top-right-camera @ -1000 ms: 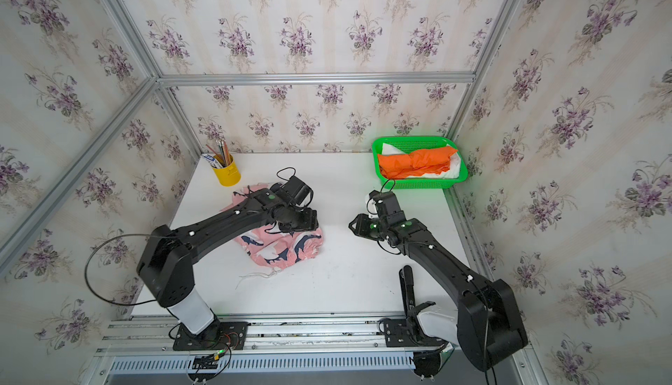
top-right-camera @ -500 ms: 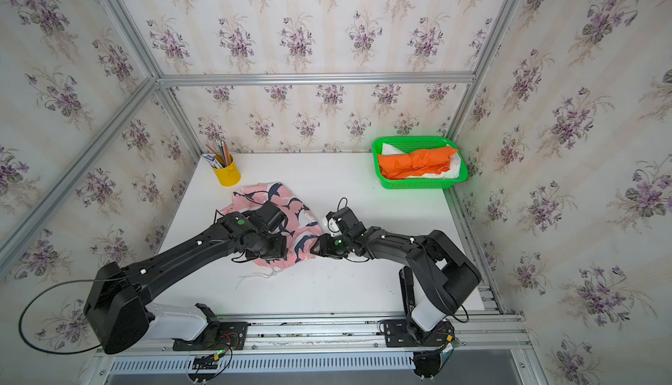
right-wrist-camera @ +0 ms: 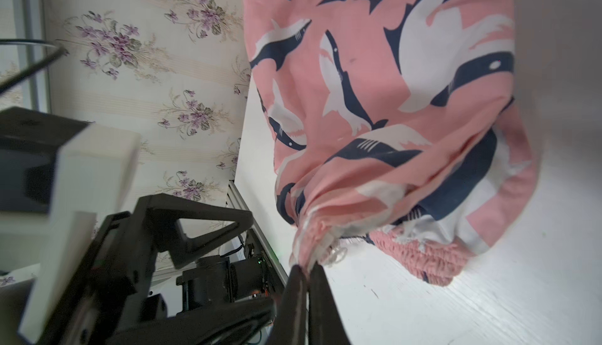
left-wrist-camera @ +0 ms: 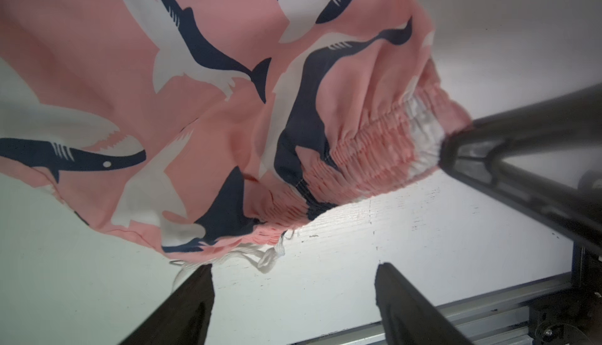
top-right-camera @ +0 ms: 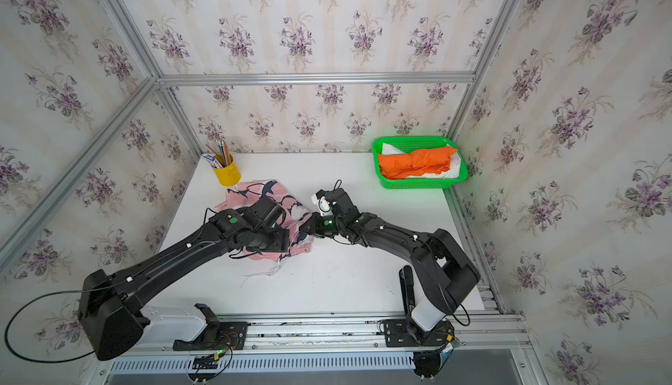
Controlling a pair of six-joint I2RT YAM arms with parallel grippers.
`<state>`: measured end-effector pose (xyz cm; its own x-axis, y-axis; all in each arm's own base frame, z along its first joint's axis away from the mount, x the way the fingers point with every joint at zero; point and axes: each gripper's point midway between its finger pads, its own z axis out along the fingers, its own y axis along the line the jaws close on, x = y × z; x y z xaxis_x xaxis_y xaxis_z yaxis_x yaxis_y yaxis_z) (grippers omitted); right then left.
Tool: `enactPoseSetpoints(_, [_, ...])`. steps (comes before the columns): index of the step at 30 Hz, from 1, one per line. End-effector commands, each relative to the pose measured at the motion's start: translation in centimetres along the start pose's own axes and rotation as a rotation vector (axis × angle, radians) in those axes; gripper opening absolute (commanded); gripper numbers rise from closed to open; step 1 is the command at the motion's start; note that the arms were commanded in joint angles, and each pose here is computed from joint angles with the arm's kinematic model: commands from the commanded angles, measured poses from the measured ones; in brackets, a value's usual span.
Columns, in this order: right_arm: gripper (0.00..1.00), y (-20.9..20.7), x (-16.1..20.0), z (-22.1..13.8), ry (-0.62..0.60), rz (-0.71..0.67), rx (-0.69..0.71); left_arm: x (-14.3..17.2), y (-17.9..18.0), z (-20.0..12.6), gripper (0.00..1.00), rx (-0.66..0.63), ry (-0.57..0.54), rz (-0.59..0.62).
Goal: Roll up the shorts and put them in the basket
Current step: Flatten out the shorts at the center of the board.
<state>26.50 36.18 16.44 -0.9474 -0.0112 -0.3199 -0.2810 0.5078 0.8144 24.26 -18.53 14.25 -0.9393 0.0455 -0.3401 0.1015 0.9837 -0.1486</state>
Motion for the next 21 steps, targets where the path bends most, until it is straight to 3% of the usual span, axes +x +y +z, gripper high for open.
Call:
enactPoseSetpoints(1, [0.0, 0.0, -0.1, -0.5, -0.003, 0.019, 0.032, -1.4, -1.1, 0.4, 0.83, 0.006, -0.02, 0.066])
enactPoseSetpoints(6, [0.0, -0.5, 0.4, -0.2, 0.012, 0.044, 0.041, -3.7, -0.5, 1.3, 0.84, -0.17, -0.035, 0.157])
enactPoseSetpoints(11, [0.0, -0.2, 0.0, -0.3, 0.005, 0.051, 0.036, -5.1, -1.2, 2.5, 0.81, -0.207, -0.046, 0.255])
enactPoseSetpoints(14, [0.0, 0.1, -0.2, -0.3, 0.003, 0.052, 0.031, -5.6, -2.3, 3.2, 0.6, -0.167, -0.044, 0.296])
enactPoseSetpoints(16, [0.0, 0.3, -0.4, -0.4, -0.004, 0.046, 0.034, -5.7, -3.0, 3.7, 0.39, -0.136, -0.047, 0.316])
enactPoseSetpoints(21, [0.0, -1.3, -0.7, -0.9, -0.032, 0.051, 0.119, -5.5, -3.5, 4.3, 0.16, -0.106, -0.043, 0.308])
